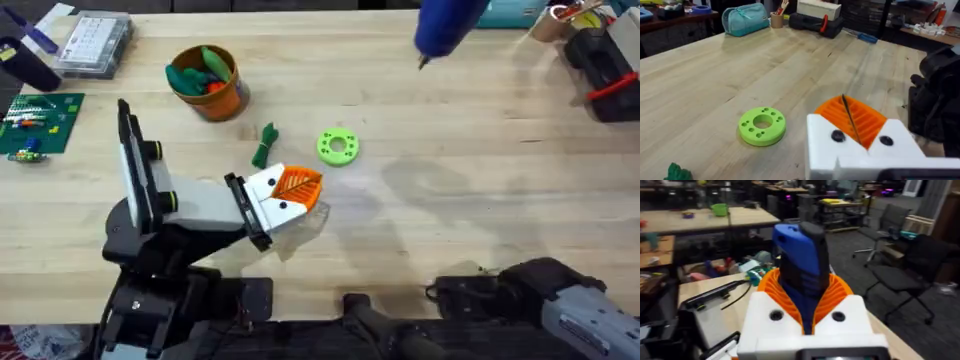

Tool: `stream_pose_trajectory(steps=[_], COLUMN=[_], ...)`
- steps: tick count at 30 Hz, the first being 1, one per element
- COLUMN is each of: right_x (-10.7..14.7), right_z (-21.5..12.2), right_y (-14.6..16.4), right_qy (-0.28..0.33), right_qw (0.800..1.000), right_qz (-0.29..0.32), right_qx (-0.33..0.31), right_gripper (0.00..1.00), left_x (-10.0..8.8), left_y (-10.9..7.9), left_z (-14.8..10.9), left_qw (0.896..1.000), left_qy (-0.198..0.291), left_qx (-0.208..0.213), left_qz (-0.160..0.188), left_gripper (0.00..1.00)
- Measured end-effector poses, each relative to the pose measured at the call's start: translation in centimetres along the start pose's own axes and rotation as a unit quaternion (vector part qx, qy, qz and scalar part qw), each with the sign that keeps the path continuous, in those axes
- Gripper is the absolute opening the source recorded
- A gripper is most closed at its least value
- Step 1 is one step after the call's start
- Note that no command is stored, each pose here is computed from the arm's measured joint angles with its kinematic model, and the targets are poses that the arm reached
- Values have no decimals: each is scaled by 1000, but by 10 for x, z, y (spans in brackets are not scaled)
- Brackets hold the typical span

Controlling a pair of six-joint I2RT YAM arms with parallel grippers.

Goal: Pick up the gripper from the table and insert it into the empty holder that is missing its gripper. Then pick up a screw, insert it into the mounting hole, and use the screwdriver to tighten it. Finally, clean up the table by picking up the vegetable and placing it into the bucket.

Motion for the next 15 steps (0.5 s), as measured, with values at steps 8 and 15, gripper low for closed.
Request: stream_pose_trajectory(steps=[8, 15], right_x=[3, -2], right_z=[8, 22], right_y=[20, 49], right_qy=[8, -10], right_qw=[998, 992], right_qz=[18, 8], right_qx=[-62, -124], right_gripper=[55, 54], left_x=[0, 0], left_y=[0, 0], left_z=[0, 0], left_qw=[1000, 1000], left_qy=[0, 0], left_qx=[0, 0], left_qz=[0, 0], left_gripper=[11, 11])
Point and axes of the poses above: each hand's point on the last joint's axis, 136 mm out from that joint toward the fingers, its own z axis out along the fingers, its own y axis along the line the jaws close on, x = y × z, the point moved 2 cm from there along -z, back along the fingers, and after that the axes turned 9 degrees about z, right-handed, at the moved point
